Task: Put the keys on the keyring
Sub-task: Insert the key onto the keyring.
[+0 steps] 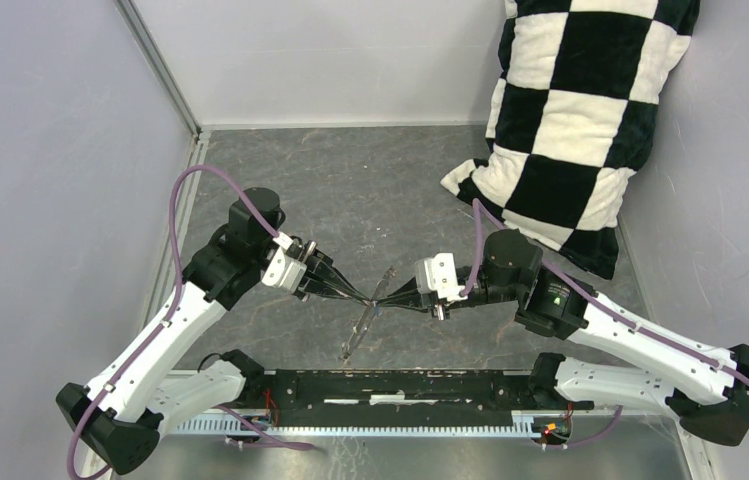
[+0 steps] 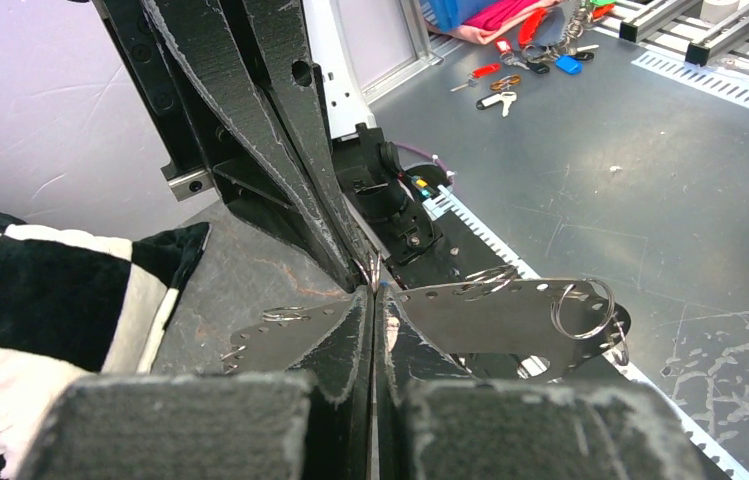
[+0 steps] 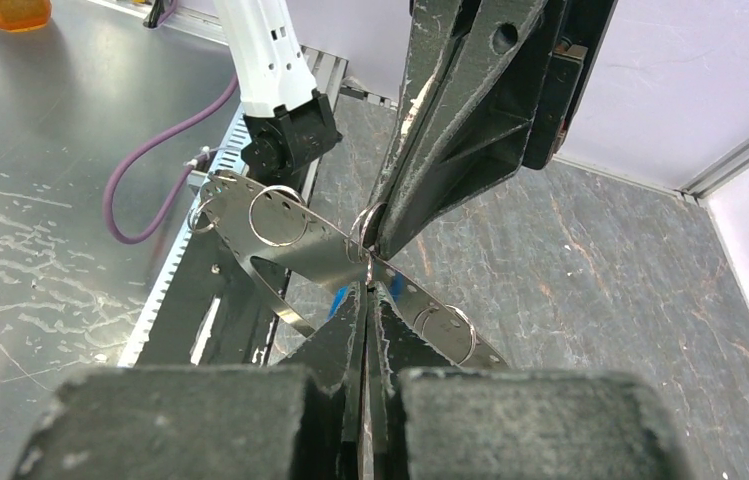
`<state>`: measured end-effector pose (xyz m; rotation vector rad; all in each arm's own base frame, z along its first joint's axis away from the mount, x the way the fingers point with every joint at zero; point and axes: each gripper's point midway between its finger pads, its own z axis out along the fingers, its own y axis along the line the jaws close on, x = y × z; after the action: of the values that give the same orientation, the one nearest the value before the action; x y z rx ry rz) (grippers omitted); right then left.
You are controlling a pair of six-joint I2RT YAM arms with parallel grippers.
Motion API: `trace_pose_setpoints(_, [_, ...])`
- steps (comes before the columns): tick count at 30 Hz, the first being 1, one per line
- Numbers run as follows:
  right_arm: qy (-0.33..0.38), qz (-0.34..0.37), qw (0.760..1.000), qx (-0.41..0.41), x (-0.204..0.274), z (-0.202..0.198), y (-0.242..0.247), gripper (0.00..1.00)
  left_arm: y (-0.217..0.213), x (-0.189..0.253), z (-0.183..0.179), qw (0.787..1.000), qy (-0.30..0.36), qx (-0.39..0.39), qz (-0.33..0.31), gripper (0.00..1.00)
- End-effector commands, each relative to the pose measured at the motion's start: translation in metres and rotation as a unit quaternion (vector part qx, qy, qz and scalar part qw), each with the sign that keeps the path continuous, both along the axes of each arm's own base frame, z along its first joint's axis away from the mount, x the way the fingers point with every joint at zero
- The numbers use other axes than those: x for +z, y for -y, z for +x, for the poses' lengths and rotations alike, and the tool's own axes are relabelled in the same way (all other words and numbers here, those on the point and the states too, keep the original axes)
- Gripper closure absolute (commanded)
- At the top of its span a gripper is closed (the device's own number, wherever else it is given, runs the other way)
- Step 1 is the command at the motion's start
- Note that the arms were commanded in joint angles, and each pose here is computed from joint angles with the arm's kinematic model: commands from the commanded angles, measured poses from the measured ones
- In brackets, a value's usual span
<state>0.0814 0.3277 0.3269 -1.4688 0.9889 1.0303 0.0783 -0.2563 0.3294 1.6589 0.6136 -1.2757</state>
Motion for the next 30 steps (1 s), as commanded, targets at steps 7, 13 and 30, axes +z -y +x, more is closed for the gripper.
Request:
trace_pose_setpoints(7, [0.027, 0.047, 0.999, 0.006, 0.037, -0.006, 0.0, 0.99, -0.001, 0.008, 0.001, 1.0, 0.006, 0.006, -0.005, 0.98])
trace_pose_setpoints(13, [0.039, 0.047, 0.998, 0.001, 0.045, -0.004, -0.001, 0.99, -0.001, 0.007, 0.001, 1.0, 0.002, 0.008, -0.002, 0.98])
trace_pose_setpoints(30, [0.072, -0.016, 0.995, -0.061, 0.026, 0.021, 0.006, 0.99, -0.005, 0.011, -0.008, 1.0, 0.001, -0.005, -0.006, 0.98])
